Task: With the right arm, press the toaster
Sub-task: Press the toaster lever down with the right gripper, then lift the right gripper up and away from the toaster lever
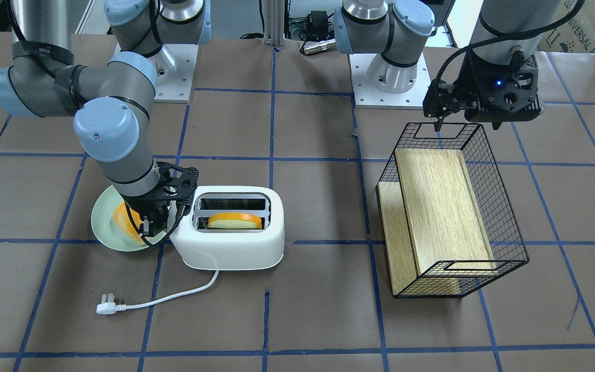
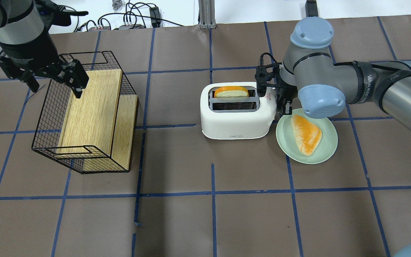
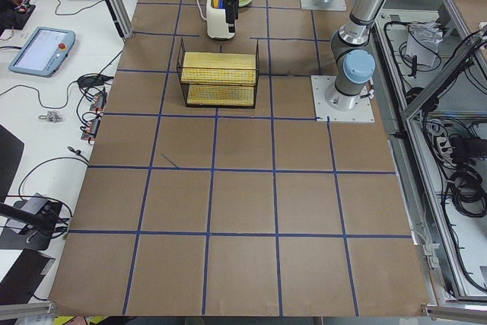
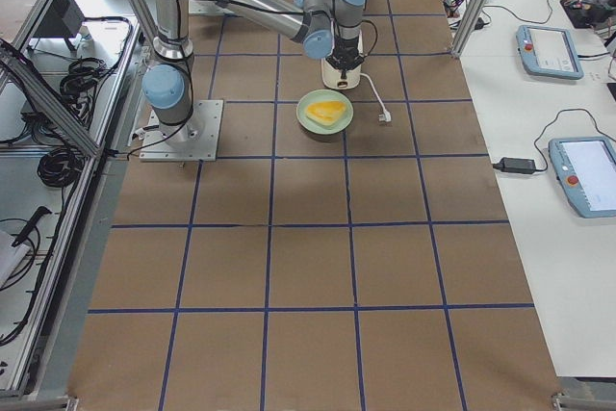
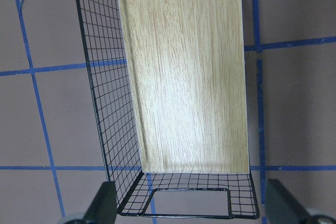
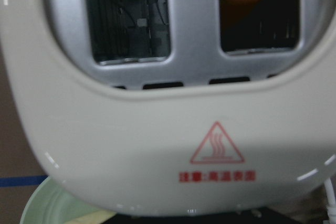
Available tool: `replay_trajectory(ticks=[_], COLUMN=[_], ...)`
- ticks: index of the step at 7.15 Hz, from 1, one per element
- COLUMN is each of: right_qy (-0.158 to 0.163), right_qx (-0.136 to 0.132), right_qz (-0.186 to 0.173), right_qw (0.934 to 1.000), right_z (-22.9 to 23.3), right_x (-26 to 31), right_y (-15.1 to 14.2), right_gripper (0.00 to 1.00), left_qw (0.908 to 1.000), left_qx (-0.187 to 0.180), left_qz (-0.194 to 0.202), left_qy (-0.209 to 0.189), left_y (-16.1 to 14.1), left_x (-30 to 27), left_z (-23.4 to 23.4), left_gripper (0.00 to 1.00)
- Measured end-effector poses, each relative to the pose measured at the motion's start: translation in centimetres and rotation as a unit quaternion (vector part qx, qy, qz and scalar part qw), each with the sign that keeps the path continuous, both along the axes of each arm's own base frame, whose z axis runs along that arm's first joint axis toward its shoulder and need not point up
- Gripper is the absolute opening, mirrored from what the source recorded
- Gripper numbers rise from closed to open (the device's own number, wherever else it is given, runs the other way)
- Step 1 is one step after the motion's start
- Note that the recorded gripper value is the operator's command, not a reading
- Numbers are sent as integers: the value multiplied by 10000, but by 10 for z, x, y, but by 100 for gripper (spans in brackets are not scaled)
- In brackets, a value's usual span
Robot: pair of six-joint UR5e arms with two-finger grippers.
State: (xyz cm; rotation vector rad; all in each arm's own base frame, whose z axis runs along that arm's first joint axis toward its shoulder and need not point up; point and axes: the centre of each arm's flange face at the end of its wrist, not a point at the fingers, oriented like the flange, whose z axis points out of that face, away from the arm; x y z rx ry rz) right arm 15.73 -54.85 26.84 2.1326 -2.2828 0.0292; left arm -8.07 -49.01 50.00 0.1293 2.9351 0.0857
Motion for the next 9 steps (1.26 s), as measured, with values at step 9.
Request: replay_trajectory(ticks=[9], right_qy=[-317], right_qx=[-64], right_qz=[-2557], right_qw=[9662], right_z=[180], right_x=[5], right_y=[44], right_gripper=[29], left_qw=[10000], left_qx=[-1], left_qz=[1], left_qy=[0], left_y=[0], left_x=[0], left_z=[0], left_gripper=[100])
